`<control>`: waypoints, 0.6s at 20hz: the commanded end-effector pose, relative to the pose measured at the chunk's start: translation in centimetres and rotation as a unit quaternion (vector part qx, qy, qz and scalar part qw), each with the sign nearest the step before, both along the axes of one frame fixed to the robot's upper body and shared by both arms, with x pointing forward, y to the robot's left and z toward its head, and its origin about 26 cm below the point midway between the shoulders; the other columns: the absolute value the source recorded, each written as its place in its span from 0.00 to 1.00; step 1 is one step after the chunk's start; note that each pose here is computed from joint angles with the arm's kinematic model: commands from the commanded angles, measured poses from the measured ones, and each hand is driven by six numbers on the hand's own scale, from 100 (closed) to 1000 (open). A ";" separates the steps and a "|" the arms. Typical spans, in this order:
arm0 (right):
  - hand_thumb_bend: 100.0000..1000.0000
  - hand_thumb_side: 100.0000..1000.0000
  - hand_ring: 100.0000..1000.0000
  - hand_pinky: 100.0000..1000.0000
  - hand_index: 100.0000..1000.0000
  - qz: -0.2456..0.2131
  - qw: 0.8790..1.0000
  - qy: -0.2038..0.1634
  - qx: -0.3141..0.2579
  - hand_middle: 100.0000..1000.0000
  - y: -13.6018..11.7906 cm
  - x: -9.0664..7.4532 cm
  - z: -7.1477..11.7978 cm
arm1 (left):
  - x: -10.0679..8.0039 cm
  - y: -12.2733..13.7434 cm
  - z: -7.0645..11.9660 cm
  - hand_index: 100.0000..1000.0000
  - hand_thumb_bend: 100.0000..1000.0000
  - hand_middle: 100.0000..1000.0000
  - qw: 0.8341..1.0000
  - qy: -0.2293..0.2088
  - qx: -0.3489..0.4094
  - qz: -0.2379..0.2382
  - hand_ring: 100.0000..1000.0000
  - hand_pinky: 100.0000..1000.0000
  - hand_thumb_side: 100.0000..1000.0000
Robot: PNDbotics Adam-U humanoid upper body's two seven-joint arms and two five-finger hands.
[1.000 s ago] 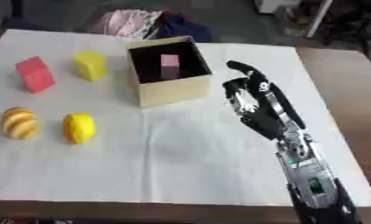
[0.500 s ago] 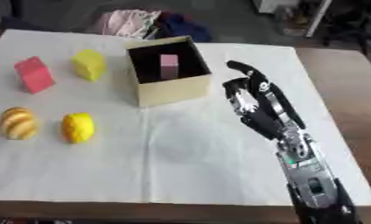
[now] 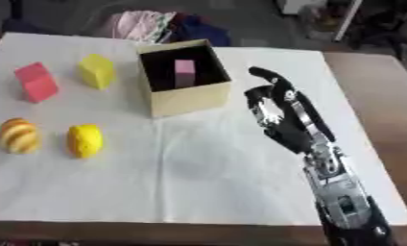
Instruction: Pick up objects on the table and place them in the box.
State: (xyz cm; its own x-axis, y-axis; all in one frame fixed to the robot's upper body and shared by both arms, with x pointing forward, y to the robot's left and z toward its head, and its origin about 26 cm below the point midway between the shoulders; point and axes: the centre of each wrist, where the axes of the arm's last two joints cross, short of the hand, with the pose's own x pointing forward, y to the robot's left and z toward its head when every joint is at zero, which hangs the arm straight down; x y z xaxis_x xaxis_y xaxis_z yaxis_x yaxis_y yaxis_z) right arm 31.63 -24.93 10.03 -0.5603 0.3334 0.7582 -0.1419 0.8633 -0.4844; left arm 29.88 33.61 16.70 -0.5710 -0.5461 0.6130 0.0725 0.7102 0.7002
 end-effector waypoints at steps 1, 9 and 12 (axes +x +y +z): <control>0.00 0.66 0.72 0.85 0.92 0.003 1.000 -0.010 -0.010 0.90 -0.1 0.1 0.6 | 0.5 1.7 2.1 0.85 0.00 0.77 0.992 0.001 0.122 0.007 0.71 0.75 0.17; 0.00 0.67 0.72 0.85 0.92 0.012 1.000 -0.004 -0.012 0.90 0.1 0.1 0.4 | 3.0 5.5 4.2 0.87 0.00 0.77 0.932 0.059 0.355 0.046 0.70 0.75 0.17; 0.00 0.67 0.72 0.85 0.92 0.015 1.000 -0.002 -0.011 0.90 0.1 0.1 0.4 | 4.1 6.3 4.4 0.88 0.05 0.76 0.906 0.084 0.412 0.042 0.68 0.74 0.19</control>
